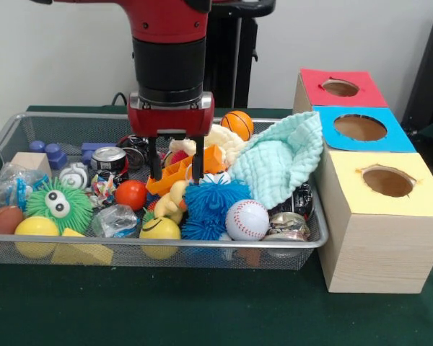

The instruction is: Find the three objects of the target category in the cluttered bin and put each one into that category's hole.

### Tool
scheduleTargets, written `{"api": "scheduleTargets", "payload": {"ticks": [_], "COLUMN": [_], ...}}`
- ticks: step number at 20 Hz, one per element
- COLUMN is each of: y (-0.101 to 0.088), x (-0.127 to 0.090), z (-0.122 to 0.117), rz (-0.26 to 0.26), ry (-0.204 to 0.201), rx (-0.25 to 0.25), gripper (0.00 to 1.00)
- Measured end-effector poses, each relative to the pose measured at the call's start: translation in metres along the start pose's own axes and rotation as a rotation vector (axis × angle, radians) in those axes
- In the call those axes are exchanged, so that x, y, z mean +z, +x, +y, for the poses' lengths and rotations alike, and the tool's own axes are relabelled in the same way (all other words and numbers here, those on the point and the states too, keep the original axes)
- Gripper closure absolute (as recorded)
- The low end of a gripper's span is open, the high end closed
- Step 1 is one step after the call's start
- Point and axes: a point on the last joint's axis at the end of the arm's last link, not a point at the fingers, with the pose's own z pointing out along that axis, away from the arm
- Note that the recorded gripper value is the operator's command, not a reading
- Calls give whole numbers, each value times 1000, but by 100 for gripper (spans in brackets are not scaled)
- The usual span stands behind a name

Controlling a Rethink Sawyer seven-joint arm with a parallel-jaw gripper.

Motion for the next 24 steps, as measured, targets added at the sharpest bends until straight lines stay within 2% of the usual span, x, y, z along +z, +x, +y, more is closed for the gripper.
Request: {"api": "scheduleTargets", "payload": {"ticks": [4, 12, 19, 24], "y": [7, 18, 38, 42], "x": [14, 41, 69, 74], "z": [-4, -12, -5, -3], "rz": [-13, -72, -50, -42], "ry": [7, 8, -7, -12], "rx": [-23, -61, -91, -92], "gripper": [0, 0, 0, 0]}}
